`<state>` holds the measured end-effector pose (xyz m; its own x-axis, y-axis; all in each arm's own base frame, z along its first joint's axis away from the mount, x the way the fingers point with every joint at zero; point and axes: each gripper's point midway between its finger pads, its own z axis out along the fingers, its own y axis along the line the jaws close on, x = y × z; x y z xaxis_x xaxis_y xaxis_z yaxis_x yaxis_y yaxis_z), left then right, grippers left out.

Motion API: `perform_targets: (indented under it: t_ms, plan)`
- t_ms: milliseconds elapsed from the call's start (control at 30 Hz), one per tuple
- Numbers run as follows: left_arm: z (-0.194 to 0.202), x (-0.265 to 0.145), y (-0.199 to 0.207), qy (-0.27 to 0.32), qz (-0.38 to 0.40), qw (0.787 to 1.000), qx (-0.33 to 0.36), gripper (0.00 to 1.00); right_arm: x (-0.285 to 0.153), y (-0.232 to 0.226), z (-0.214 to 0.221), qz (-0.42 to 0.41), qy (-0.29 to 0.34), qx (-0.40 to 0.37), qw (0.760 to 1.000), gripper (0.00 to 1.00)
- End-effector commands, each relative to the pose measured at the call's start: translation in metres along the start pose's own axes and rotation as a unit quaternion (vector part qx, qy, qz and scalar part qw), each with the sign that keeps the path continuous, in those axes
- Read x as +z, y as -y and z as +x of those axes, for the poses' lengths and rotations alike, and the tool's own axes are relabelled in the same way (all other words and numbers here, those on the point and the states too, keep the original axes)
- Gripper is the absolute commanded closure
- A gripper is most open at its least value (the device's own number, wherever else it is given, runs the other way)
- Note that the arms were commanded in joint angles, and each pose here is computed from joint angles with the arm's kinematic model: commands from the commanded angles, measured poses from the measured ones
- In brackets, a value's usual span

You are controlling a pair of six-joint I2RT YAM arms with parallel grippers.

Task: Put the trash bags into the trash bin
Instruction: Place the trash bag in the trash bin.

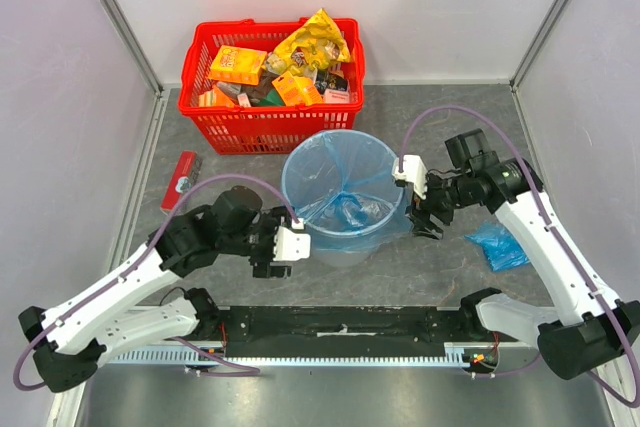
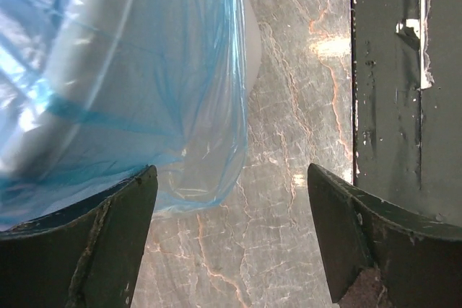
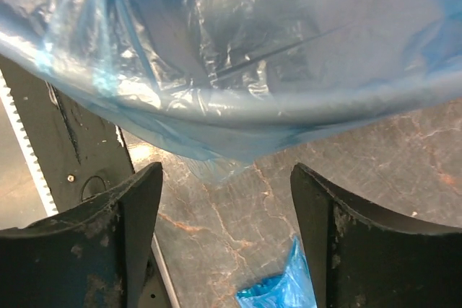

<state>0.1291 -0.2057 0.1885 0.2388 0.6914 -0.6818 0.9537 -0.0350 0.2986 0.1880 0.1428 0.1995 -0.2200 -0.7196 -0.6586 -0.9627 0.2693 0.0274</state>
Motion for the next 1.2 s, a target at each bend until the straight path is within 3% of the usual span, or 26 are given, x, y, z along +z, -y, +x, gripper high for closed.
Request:
perform_targets:
  t_ms: [0, 167, 567, 767, 1067, 1167]
  plan:
    - [-0.013, -0.022, -0.009, 0.019, -0.033, 0.999, -0.01, 0.1, -0.021, 0.003, -0.019, 0.028, 0.02, -0.008, 0.999, 0.17]
    - [-0.013, -0.035, -0.018, 0.022, -0.07, 0.997, -0.031, 0.1, -0.031, 0.005, -0.031, 0.039, 0.029, -0.011, 0.999, 0.02]
    - [0.001, -0.062, -0.07, 0.017, -0.165, 0.979, -0.123, 0.0, -0.033, 0.035, -0.047, 0.07, 0.031, -0.048, 0.996, 0.02]
    - [-0.001, -0.063, -0.093, 0.08, -0.14, 0.972, -0.171, 0.0, -0.019, 0.04, -0.047, 0.053, 0.037, -0.067, 0.996, 0.02]
    - [-0.02, -0.061, -0.097, 0.173, -0.071, 0.969, -0.164, 0.0, -0.006, 0.043, -0.041, 0.024, 0.039, -0.082, 0.996, 0.02]
    - [-0.017, -0.055, -0.1, 0.174, -0.061, 0.968, -0.168, 0.0, -0.002, 0.044, -0.038, 0.016, 0.038, -0.082, 0.996, 0.02]
